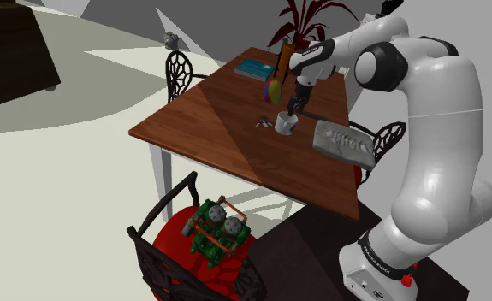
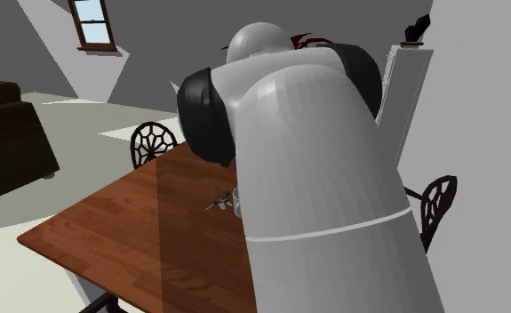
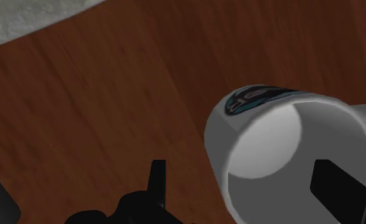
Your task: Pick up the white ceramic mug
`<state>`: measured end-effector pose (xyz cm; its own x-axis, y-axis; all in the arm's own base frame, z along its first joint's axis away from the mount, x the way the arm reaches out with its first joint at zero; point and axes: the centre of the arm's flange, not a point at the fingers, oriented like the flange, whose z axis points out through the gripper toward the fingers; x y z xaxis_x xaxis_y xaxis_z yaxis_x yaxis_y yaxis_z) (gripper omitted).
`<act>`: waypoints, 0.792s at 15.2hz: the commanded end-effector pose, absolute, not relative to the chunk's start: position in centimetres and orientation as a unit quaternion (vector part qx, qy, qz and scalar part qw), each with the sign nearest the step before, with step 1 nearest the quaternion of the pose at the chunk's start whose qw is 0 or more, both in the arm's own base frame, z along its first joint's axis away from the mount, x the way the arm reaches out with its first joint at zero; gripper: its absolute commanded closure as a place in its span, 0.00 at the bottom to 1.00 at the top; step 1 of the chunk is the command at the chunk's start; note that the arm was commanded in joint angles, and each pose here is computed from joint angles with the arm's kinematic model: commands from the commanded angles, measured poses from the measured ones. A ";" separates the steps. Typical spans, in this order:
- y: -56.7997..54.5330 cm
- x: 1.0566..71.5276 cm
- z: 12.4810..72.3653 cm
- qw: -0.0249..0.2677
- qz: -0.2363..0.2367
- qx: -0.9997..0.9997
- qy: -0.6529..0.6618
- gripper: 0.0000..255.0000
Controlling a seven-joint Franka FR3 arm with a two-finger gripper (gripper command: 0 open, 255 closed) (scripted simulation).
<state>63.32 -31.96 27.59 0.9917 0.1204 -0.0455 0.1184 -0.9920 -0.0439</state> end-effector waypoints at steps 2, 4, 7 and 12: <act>-32.3 63.7 25.9 0.022 0.024 -0.998 -0.061 0.00; -32.3 63.7 24.9 0.022 0.024 -0.998 -0.061 0.00; -32.3 63.7 23.5 0.022 0.024 -0.998 -0.061 0.00; -32.4 63.7 23.5 0.021 0.024 -0.998 -0.061 1.00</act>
<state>63.71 -32.36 23.49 0.9915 0.1220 -0.0452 0.1199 -0.9917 -0.0458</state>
